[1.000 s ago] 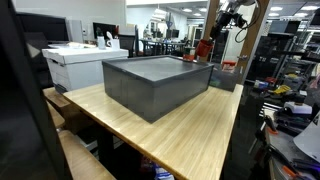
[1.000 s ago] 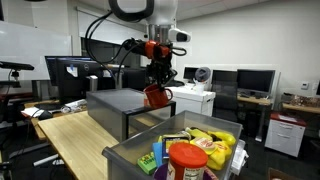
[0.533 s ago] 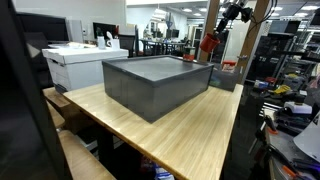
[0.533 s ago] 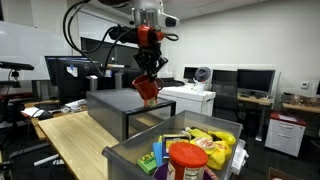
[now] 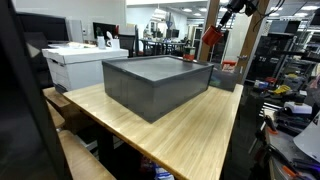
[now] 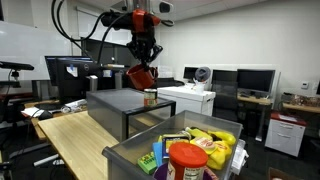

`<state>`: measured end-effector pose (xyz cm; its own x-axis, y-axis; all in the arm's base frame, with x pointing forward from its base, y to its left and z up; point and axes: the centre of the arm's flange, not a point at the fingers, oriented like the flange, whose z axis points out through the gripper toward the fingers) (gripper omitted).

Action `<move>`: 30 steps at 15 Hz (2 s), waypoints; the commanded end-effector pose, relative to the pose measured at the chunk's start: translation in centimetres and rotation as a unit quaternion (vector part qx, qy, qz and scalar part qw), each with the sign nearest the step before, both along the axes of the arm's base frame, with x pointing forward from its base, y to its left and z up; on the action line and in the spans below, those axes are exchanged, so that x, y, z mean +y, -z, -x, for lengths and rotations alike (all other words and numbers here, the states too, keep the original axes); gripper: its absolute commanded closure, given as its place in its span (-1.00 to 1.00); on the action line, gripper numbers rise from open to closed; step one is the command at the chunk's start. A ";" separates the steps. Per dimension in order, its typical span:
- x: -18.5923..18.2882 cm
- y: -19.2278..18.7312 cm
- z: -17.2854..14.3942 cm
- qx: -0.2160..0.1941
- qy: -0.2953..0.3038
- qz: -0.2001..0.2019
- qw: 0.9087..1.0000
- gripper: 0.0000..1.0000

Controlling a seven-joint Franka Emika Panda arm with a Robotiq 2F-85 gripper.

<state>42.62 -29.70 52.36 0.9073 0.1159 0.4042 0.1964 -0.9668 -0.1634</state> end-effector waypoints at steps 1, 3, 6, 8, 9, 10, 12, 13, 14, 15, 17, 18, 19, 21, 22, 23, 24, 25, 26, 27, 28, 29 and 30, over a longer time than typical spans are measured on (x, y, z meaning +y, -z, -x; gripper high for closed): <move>0.7 -2.2 0.0 -0.007 -0.017 -0.003 1.000 0.96; 0.9 -2.8 -0.5 -0.007 -0.022 -0.004 1.000 0.96; 1.1 -4.2 -1.5 0.002 -0.033 -0.014 0.999 0.96; 1.1 -5.0 -1.9 0.010 -0.041 -0.021 0.999 0.96; 1.1 -5.2 -2.0 0.014 -0.044 -0.025 0.999 0.96; 1.1 -5.6 -2.4 0.021 -0.048 -0.031 0.998 0.96; 0.8 -6.1 -3.1 0.035 -0.055 -0.042 0.997 0.96; 0.7 -6.2 -3.3 0.042 -0.058 -0.046 0.996 0.96; 0.4 -6.5 -4.0 0.053 -0.062 -0.053 0.995 0.96; 0.3 -6.6 -4.3 0.056 -0.062 -0.055 0.995 0.96; 0.2 -6.9 -4.9 0.065 -0.059 -0.057 0.995 0.96; 0.1 -6.9 -5.5 0.072 -0.056 -0.057 0.994 0.96; -0.3 -7.1 -5.3 0.076 -0.052 -0.056 0.994 0.96; -0.6 -7.1 -6.1 0.085 -0.048 -0.057 0.994 0.96; -0.8 -7.1 -6.5 0.089 -0.046 -0.057 0.993 0.96; -1.0 -7.1 -6.8 0.093 -0.043 -0.057 0.993 0.96; -1.3 -7.0 -7.3 0.098 -0.041 -0.057 0.993 0.96; -1.5 -7.0 -7.9 0.101 -0.040 -0.057 0.992 0.96; -1.6 -6.9 -8.4 0.105 -0.039 -0.055 0.992 0.96; -1.7 -6.8 -8.8 0.108 -0.038 -0.053 0.992 0.96; -1.7 -6.7 -9.4 0.112 -0.039 -0.052 0.992 0.96; -1.7 -6.5 -10.0 0.116 -0.039 -0.051 0.991 0.96; -1.7 -6.4 -10.4 0.118 -0.041 -0.050 0.991 0.96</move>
